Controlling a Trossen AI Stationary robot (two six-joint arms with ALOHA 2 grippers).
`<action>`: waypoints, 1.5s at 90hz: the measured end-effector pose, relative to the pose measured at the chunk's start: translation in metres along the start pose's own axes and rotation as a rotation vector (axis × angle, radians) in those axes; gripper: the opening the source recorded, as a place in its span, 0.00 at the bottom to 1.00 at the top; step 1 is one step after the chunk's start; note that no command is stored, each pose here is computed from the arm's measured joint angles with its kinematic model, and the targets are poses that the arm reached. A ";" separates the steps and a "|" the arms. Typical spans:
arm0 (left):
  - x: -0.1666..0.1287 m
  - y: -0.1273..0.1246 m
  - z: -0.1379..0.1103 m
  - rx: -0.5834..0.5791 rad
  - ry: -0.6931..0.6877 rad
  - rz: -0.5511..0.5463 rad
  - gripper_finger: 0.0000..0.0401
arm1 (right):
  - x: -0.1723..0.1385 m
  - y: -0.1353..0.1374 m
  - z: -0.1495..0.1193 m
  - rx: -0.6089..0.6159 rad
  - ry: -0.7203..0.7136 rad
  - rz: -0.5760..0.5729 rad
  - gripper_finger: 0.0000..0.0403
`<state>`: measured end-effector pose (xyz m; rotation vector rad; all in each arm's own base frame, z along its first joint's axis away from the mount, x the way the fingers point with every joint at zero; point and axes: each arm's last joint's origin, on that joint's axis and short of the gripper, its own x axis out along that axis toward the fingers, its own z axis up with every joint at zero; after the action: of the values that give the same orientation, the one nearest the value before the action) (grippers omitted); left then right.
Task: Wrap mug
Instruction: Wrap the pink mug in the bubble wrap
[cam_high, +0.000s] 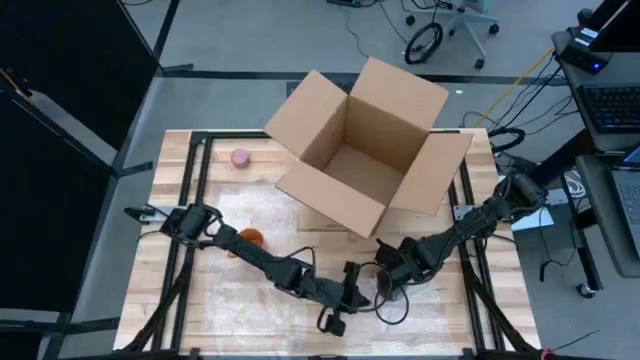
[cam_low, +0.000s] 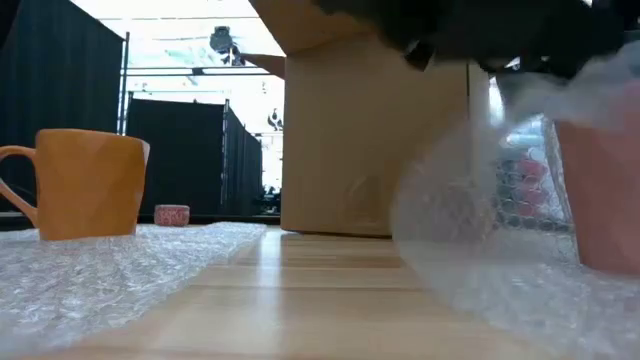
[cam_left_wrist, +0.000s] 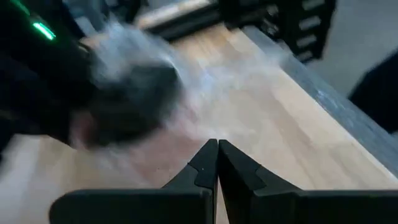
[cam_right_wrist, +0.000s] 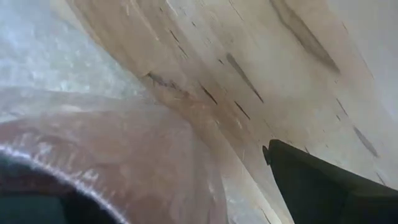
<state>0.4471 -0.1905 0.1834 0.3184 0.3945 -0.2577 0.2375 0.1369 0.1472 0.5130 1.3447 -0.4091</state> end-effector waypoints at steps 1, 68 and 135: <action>0.000 0.002 0.001 0.000 -0.001 0.003 0.00 | 0.000 0.000 0.000 0.000 0.000 0.000 0.64; 0.019 0.021 -0.020 0.033 0.040 -0.069 0.00 | -0.016 0.008 0.007 -0.061 -0.015 -0.001 0.64; 0.016 0.009 -0.012 0.157 -0.003 -0.069 0.00 | -0.023 0.010 0.005 -0.075 -0.037 0.029 0.64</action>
<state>0.4599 -0.1805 0.1684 0.4589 0.3836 -0.3578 0.2429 0.1417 0.1716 0.4602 1.3104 -0.3417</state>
